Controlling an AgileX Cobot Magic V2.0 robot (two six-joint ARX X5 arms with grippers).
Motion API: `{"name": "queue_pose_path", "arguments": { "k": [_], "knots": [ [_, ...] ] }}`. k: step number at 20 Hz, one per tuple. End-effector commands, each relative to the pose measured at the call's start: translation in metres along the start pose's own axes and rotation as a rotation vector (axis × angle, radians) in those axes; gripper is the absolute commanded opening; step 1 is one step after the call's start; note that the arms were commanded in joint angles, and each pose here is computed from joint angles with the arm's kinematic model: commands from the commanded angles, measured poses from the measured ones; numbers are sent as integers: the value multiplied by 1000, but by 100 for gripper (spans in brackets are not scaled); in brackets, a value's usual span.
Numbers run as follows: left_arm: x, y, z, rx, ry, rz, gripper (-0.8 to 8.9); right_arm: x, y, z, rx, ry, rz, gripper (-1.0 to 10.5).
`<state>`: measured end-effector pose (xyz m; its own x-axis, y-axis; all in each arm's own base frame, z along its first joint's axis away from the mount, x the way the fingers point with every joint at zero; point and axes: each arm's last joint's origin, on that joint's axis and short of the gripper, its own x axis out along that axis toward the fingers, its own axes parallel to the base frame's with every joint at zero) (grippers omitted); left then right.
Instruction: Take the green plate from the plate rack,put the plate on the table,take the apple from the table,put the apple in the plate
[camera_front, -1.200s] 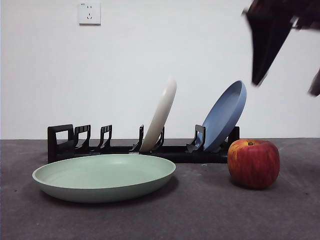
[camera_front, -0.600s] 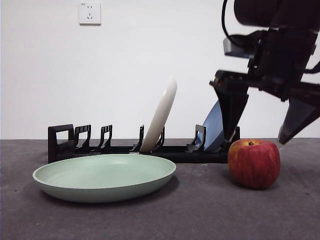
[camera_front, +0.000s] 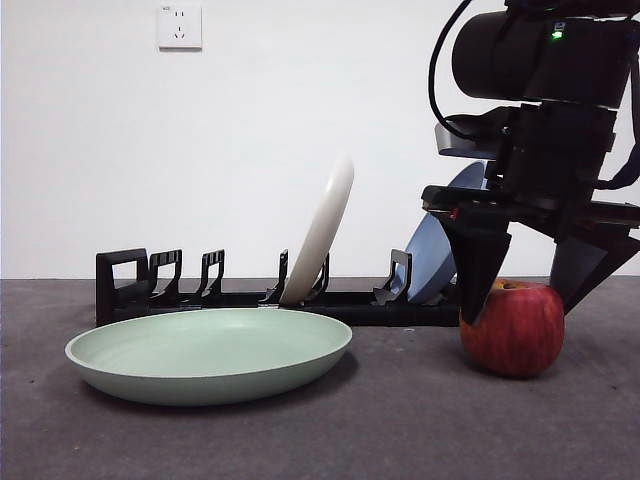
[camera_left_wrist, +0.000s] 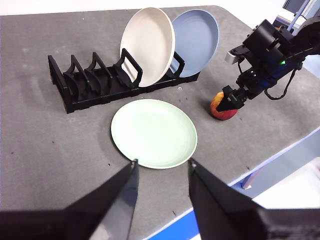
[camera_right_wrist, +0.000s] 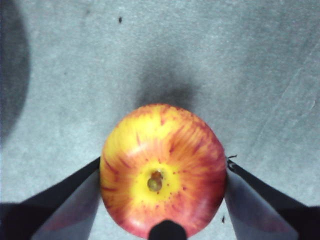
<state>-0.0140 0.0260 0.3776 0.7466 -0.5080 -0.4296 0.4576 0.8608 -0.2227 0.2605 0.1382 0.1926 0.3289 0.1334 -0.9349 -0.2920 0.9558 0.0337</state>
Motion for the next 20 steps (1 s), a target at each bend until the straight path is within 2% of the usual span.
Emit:
{"name": "queue_pose_path", "arguments": {
  "k": [1,4,6,9,11,16,18,20],
  "knots": [
    [0,0,-1,-7,-3,1,165,2,1,-2,2,22,-7,-10],
    [0,0,-1,-7,-3,1,165,-12,3,5,-2,69,4,-10],
    [0,0,-1,-7,-4,0,165,-30,8,17,-19,69,48,-10],
    [0,0,-1,-7,-4,0,165,-60,23,39,-51,-11,150,-11],
    [0,0,-1,-7,-4,1,165,-79,38,52,-89,-87,242,-11],
    [0,0,-1,-8,-7,0,165,-104,91,63,-225,-315,369,-11],
    [0,0,-1,-8,-7,0,165,-107,111,63,-267,-379,416,-11],
    [0,0,-1,-8,-7,0,165,-105,127,63,-283,-414,417,-11]
  ]
}}
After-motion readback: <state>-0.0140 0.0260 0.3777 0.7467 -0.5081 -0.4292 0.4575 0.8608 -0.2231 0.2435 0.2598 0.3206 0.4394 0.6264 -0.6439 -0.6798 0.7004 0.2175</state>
